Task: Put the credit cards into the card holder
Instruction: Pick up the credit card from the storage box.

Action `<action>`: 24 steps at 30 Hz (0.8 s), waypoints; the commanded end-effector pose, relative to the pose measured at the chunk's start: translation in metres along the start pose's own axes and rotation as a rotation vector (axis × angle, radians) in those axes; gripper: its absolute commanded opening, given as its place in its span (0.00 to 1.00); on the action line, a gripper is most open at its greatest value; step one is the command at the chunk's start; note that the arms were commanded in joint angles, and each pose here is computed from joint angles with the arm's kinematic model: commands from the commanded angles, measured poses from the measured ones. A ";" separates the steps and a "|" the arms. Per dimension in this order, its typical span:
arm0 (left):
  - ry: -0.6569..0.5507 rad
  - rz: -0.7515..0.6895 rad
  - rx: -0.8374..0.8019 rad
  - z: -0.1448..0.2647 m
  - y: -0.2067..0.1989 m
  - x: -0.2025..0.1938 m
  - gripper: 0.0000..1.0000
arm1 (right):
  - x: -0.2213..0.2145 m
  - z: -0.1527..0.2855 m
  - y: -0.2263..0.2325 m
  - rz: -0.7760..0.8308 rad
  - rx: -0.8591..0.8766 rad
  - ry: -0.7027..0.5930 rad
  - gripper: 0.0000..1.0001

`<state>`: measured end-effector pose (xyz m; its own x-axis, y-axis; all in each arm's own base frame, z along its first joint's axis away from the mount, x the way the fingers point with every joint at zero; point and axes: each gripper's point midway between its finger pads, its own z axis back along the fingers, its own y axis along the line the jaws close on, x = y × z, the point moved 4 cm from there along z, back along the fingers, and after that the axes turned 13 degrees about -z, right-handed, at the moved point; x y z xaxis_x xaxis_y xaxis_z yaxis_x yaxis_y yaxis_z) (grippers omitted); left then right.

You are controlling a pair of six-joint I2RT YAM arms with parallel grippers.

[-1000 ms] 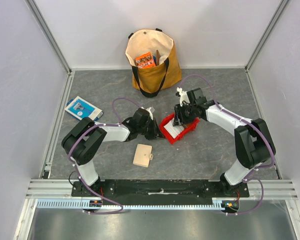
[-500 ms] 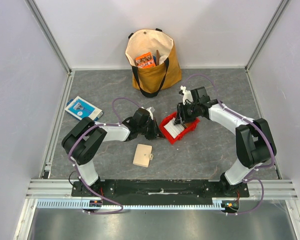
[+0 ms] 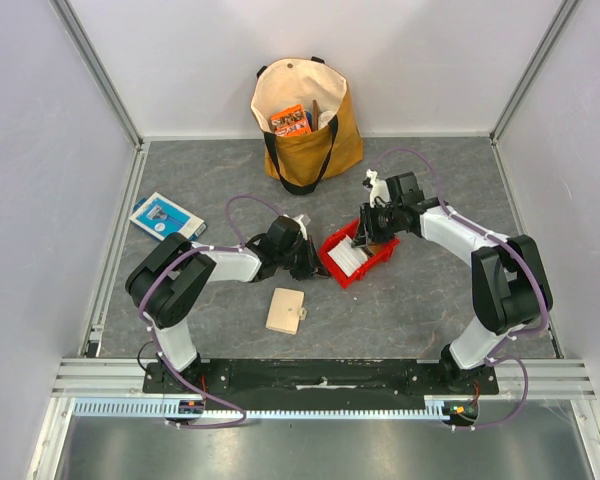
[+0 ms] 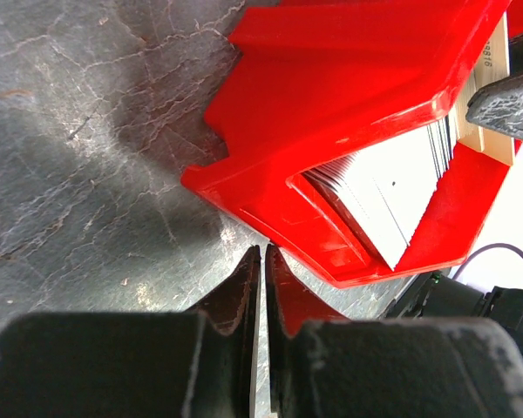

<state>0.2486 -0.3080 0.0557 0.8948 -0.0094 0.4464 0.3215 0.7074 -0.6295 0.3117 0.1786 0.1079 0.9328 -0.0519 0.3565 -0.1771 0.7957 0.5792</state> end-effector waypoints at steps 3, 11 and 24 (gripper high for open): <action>-0.064 -0.016 -0.073 -0.003 -0.021 0.022 0.10 | -0.001 0.001 0.009 -0.020 0.067 0.010 0.26; -0.061 -0.016 -0.076 -0.003 -0.021 0.022 0.10 | 0.003 0.000 -0.001 -0.041 0.008 -0.018 0.06; -0.062 -0.022 -0.078 -0.002 -0.021 0.021 0.10 | 0.007 -0.002 -0.014 0.075 -0.261 -0.125 0.00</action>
<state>0.2485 -0.3079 0.0551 0.8954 -0.0099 0.4451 0.3205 0.7082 -0.6291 0.3255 0.1676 0.1002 0.8992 -0.0842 0.4293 -0.1341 0.8809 0.4538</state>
